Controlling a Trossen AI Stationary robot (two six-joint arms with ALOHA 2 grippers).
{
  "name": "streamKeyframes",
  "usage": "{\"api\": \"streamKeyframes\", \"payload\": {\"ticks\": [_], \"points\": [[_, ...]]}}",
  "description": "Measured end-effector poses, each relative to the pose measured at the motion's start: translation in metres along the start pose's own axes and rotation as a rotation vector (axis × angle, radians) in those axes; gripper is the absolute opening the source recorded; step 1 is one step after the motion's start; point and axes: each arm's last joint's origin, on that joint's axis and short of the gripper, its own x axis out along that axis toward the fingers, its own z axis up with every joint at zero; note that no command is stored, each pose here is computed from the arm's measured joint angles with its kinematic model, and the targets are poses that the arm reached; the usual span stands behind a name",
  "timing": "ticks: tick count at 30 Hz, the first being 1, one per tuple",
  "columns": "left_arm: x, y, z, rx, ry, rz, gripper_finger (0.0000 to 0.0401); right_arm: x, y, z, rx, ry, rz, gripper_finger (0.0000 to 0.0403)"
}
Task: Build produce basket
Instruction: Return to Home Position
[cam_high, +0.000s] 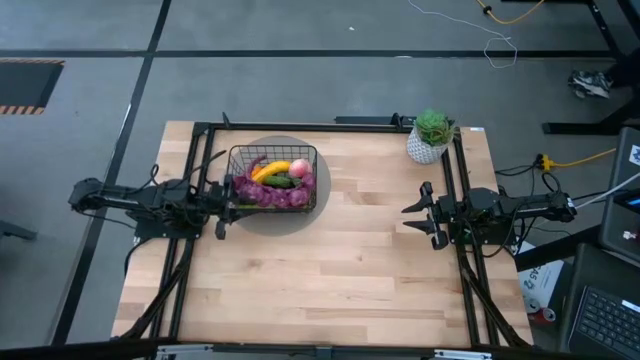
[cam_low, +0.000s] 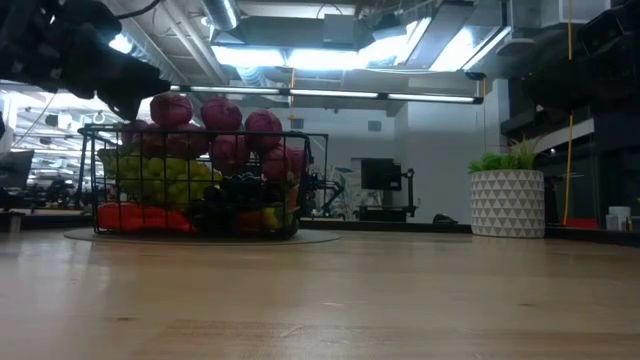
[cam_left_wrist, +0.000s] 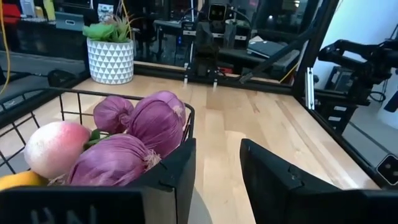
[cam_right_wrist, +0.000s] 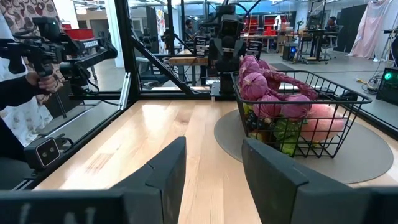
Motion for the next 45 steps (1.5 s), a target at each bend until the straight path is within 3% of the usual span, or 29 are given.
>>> {"api": "streamKeyframes", "payload": {"ticks": [14,24,31,39,45], "points": [[-0.001,0.002,-0.019,-0.011,0.038,-0.037,0.012,0.0,0.0,0.0,0.0,0.0,0.001,0.0157],[-0.008,0.0,-0.006,-0.01,-0.066,-0.066,0.012,0.0,0.0,0.0,0.0,0.0,0.0,0.0157],[-0.012,-0.004,0.003,0.026,-0.146,-0.192,0.012,0.0,0.0,0.0,0.0,0.0,0.0,0.0157],[-0.009,-0.002,-0.007,-0.004,-0.116,-0.171,0.012,0.0,0.0,0.0,0.0,0.0,0.0,0.0157],[-0.009,-0.002,-0.008,0.083,-0.122,-0.159,0.012,0.0,0.0,0.0,0.0,0.0,0.0,0.0157]]}}
